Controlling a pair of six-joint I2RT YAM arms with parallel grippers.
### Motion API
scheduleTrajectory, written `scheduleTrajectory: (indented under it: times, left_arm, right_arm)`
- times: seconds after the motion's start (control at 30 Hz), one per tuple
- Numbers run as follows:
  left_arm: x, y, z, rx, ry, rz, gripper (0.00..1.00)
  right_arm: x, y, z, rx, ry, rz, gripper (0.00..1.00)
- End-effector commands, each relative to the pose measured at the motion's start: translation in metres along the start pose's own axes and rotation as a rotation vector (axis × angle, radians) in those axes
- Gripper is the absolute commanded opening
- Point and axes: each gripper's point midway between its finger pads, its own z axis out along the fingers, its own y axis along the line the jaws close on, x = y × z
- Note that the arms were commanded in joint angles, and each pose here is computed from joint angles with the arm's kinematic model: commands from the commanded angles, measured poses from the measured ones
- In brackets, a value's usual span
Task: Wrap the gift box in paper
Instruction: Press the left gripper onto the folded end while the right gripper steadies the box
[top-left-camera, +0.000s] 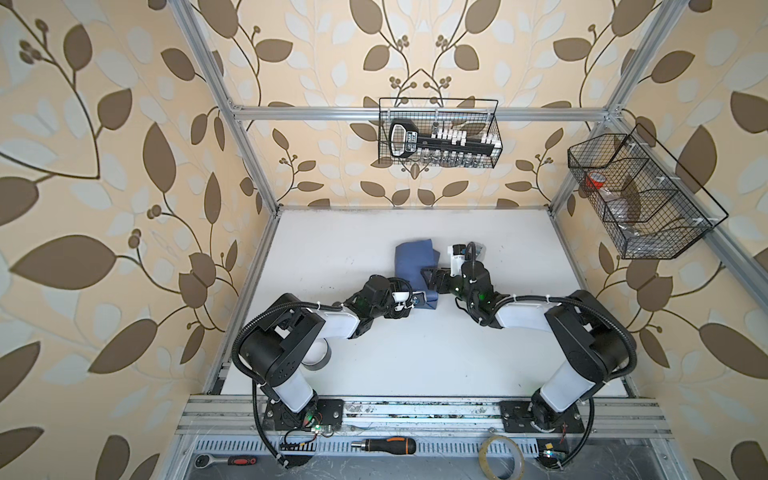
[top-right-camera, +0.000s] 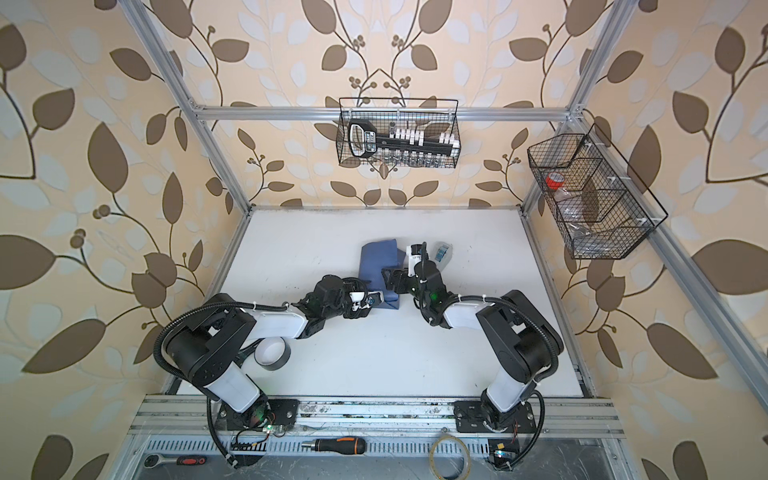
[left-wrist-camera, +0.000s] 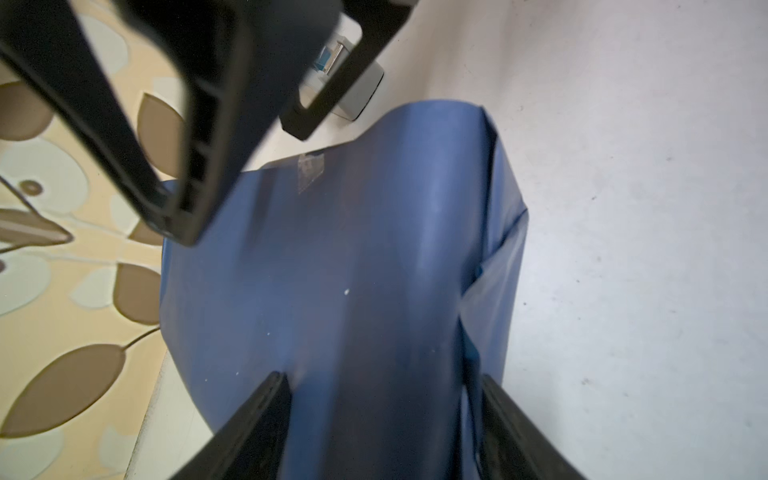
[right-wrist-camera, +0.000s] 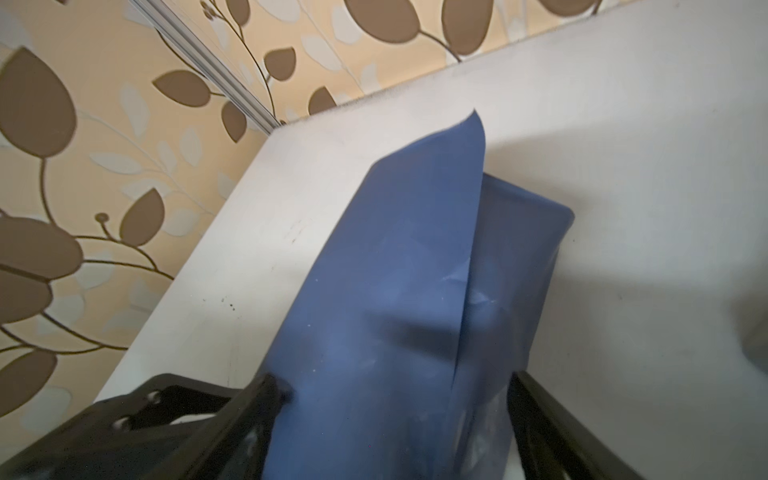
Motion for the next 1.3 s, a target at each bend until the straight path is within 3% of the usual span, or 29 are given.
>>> scheduleTrajectory:
  times: [0.0,0.3,0.9,1.27]
  left_arm:
    - [0.027,-0.013,0.004,0.06,0.095,0.046,0.69]
    - [0.027,-0.015,0.003,0.076,0.106,0.034,0.69]
    - [0.047,-0.022,0.008,0.1,0.192,0.026,0.62]
    - [0.057,-0.03,0.01,0.123,0.231,0.034,0.61]
  right_arm:
    - [0.03,-0.017,0.009,0.061,0.117,0.041,0.85]
    - [0.054,-0.024,0.004,0.047,0.192,-0.001,0.79]
    - [0.055,-0.018,-0.002,-0.008,0.24,-0.031,0.8]
    - [0.013,-0.012,-0.018,-0.031,0.152,-0.019,0.83]
